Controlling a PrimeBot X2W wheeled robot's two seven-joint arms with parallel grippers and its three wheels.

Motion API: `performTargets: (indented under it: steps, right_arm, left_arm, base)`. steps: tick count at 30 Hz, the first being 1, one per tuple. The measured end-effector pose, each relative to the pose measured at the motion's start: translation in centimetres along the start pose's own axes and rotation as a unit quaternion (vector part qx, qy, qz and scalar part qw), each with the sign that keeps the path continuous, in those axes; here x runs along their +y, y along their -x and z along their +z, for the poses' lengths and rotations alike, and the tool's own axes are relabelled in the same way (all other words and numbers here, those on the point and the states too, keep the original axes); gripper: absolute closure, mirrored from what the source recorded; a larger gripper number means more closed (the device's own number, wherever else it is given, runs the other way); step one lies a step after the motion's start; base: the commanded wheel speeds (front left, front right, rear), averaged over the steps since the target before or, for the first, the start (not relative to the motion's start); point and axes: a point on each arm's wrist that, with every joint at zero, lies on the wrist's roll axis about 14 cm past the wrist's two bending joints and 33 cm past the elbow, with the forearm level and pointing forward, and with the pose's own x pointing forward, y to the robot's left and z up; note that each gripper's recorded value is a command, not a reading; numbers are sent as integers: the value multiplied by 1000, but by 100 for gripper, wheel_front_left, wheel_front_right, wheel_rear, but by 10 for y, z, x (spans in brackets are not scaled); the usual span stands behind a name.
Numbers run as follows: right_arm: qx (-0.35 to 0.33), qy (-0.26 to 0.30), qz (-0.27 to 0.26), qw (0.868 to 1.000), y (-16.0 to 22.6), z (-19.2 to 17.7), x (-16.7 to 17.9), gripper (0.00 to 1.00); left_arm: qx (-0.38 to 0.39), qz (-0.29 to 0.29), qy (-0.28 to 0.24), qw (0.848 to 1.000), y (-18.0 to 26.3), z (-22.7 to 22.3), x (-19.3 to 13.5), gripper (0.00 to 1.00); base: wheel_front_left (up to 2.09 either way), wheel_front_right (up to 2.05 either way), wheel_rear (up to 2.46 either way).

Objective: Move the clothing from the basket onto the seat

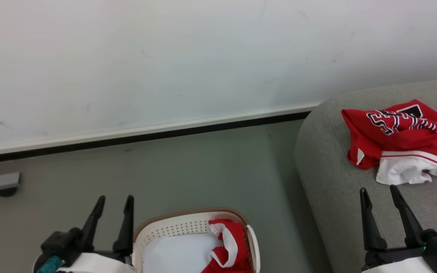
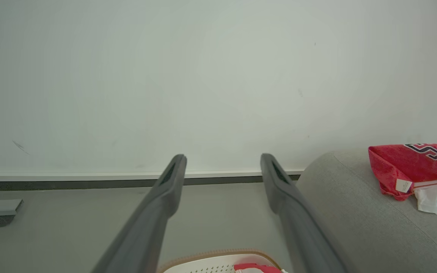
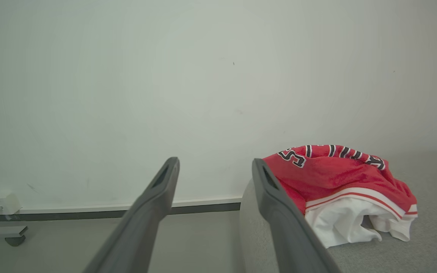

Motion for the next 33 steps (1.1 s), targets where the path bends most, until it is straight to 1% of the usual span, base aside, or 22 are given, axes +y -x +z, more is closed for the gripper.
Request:
performTargets:
  steps: [6, 9, 11, 12, 17, 21, 24, 31, 32, 33]
  right_arm:
    - [-10, 9, -29, 999, -6, 7, -20, 0]
    - [-18, 5, -49, 999, -8, 11, -33, 0]
    - [-22, -10, -66, 998, -9, 12, -43, 0]
    - [-22, -6, -70, 997, -11, 13, -46, 0]
    - [-26, -2, -97, 995, -17, 14, -66, 0]
    - [-24, 3, -119, 993, -23, 11, -82, 0]
    - [-23, 4, -132, 991, -29, 7, -91, 0]
    - [-18, 13, -150, 988, -45, -3, -108, 0]
    - [-17, 15, -152, 988, -48, -5, -110, 0]
    - [-17, 15, -152, 988, -48, -5, -110, 0]
  left_arm:
    - [62, -66, -1, 996, -18, -42, -29, 0]
    - [105, -98, 3, 990, -23, -70, -42, 0]
    - [135, -115, 5, 984, -26, -90, -48, 0]
    - [151, -125, 4, 981, -27, -101, -50, 0]
    - [223, -169, -6, 960, -32, -147, -59, 0]
    - [266, -199, -12, 943, -36, -178, -64, 0]
    - [301, -219, -15, 928, -35, -203, -67, 0]
    - [376, -274, -19, 885, -22, -257, -79, 0]
    - [385, -279, -16, 880, -21, -264, -80, 0]
    - [385, -279, -16, 880, -21, -264, -80, 0]
  base:
    - [0, 0, 0]
    - [0, 0, 0]
    - [0, 0, 0]
    - [0, 0, 0]
    - [0, 0, 0]
    - [0, 0, 0]
    - [0, 0, 0]
    - [0, 0, 0]
    - [0, 0, 0]
    - [0, 0, 0]
